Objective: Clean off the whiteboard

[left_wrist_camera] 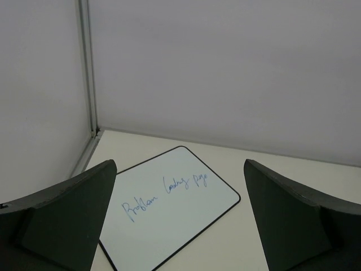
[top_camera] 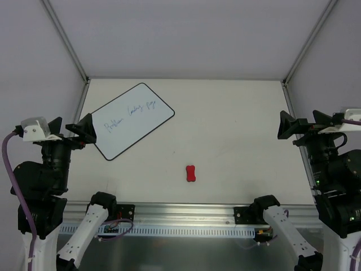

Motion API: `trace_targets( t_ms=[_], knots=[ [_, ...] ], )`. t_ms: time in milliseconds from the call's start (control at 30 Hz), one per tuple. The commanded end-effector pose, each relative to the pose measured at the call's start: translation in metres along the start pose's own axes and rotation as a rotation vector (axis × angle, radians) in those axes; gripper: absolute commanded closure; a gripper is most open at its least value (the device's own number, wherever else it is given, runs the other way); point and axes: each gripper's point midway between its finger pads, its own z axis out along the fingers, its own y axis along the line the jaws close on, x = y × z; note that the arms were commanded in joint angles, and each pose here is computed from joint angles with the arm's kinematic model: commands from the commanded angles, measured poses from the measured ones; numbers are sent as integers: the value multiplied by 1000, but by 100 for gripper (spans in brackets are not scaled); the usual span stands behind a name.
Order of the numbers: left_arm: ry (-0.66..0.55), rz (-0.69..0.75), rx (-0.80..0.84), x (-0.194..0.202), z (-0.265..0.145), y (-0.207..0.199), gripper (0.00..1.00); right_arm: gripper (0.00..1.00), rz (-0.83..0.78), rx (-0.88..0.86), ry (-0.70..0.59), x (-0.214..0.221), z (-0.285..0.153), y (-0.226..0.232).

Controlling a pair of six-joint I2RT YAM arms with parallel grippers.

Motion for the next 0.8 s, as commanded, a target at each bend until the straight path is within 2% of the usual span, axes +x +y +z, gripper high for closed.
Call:
trace_targets(
  t_ms=[0,133,267,400,533,600,667,767],
  knots=[
    [65,-28,31,19,16,-12,1,1,37,-65,48,14,10,16],
    [205,-69,20,60,45,-23,1,1,75,-145,155,46,28,37],
    [337,-102,-25,98,78,-30,1,1,102,-314,302,86,47,74],
    [485,-116,-157,152,119,-26,1,1,151,-378,470,135,63,94],
    [575,-150,-356,201,153,-2,1,1,166,-451,591,174,67,111],
    [644,-196,-355,224,167,2,1,1,153,-457,622,187,68,115],
    [726,-223,-391,255,188,23,1,1,120,-492,647,202,63,124],
    [803,-152,-378,285,219,51,1,1,123,-556,671,214,53,137]
  ],
)
